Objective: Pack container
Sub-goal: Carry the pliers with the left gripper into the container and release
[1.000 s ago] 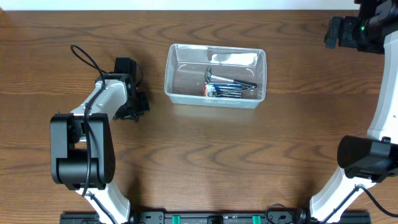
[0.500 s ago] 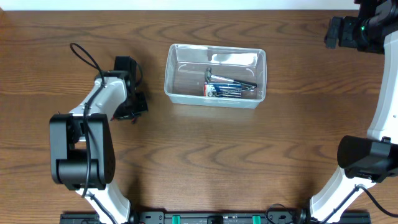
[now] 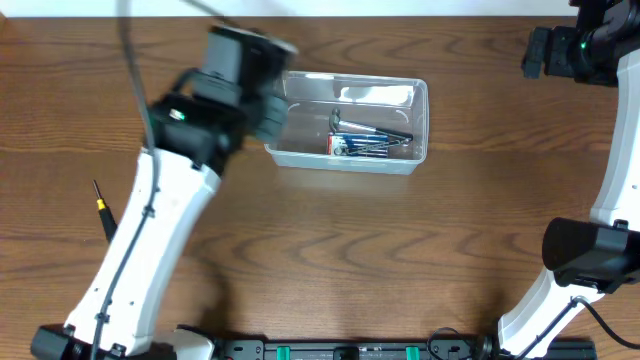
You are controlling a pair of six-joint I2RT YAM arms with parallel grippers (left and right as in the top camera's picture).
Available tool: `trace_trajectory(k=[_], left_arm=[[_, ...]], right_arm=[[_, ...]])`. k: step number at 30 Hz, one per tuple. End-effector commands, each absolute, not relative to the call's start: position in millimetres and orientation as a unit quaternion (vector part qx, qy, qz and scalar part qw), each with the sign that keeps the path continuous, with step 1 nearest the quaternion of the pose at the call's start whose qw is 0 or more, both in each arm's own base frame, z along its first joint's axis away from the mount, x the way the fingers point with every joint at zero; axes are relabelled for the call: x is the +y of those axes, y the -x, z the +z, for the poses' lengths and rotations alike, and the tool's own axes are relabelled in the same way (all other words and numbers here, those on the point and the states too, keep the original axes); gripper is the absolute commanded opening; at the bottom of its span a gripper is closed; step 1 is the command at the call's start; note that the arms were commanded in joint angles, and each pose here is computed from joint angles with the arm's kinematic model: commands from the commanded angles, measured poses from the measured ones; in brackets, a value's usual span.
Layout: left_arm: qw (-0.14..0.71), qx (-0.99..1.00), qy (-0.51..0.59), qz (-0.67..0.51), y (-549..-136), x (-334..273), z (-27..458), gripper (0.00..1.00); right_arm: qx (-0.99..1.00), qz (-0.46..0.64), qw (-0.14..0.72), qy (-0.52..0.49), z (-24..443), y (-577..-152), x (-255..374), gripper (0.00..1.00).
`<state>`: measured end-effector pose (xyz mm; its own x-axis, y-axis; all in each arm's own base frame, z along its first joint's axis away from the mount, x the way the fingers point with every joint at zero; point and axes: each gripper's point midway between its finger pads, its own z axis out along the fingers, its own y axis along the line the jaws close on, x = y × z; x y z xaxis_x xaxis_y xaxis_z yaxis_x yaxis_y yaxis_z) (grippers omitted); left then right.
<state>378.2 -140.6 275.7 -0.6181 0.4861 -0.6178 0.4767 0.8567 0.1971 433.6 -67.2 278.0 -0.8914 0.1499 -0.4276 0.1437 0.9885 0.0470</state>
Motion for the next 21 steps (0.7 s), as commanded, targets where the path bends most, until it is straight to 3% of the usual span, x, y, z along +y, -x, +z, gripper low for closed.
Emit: trace_trajectory(k=[1,13,21], left_arm=[[0.326,0.843,-0.425,0.04,-384.4,-176.4,248.1,0.06],[0.203,0.867,-0.456,0.008,-414.2,-209.3,111.2,0.06],[0.163,0.877,-0.451,0.006,-412.8,-208.7,75.4,0.06]], right_arm=[[0.974,0.007,0.215,-0.072,274.9,-433.5,-67.5,0.99],[0.975,0.007,0.211,-0.068,274.0,-431.6,-67.1,0.99],[0.975,0.006,0.212,-0.068,274.1,-431.7,-67.1,0.99]])
